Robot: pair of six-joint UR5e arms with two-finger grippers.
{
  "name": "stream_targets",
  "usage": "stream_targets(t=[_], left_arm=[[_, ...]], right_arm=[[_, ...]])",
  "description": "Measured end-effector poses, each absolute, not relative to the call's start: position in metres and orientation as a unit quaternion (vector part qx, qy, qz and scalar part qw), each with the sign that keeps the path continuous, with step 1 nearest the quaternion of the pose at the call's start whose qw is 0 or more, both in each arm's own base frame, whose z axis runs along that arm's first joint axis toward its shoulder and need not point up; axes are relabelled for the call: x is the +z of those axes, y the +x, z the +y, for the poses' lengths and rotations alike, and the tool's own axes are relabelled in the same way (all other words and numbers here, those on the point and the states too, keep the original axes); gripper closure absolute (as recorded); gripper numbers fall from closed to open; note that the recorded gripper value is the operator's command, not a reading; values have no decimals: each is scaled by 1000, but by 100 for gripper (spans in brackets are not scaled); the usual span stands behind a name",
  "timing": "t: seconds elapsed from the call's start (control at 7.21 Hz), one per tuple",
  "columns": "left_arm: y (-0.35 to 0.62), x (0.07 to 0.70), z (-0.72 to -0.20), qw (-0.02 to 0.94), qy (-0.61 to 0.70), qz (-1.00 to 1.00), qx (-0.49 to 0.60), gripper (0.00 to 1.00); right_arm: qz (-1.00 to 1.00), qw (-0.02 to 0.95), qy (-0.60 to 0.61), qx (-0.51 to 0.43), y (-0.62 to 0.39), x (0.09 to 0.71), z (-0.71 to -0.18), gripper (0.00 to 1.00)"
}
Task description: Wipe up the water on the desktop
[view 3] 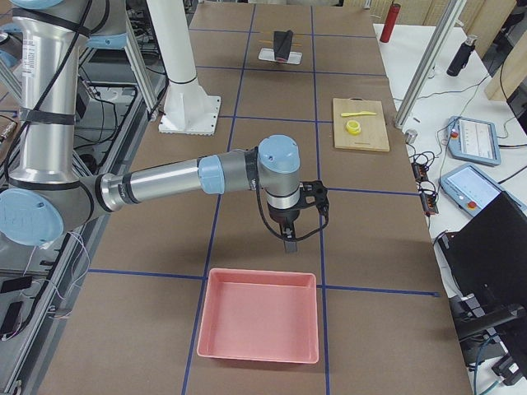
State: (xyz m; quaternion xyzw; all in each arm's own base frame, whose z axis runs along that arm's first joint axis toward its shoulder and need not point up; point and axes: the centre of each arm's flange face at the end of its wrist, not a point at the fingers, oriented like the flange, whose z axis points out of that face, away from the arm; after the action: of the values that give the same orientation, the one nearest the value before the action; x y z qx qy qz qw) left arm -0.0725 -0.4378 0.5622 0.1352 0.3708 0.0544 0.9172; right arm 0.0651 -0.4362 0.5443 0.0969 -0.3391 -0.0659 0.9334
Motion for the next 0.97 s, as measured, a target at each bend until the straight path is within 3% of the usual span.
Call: stream_targets(t=[0.97], left_arm=[[-66,538,-444,882,271,376,89,1]], right_arm=[[-354,929,103,-41,63,532,-442,0]])
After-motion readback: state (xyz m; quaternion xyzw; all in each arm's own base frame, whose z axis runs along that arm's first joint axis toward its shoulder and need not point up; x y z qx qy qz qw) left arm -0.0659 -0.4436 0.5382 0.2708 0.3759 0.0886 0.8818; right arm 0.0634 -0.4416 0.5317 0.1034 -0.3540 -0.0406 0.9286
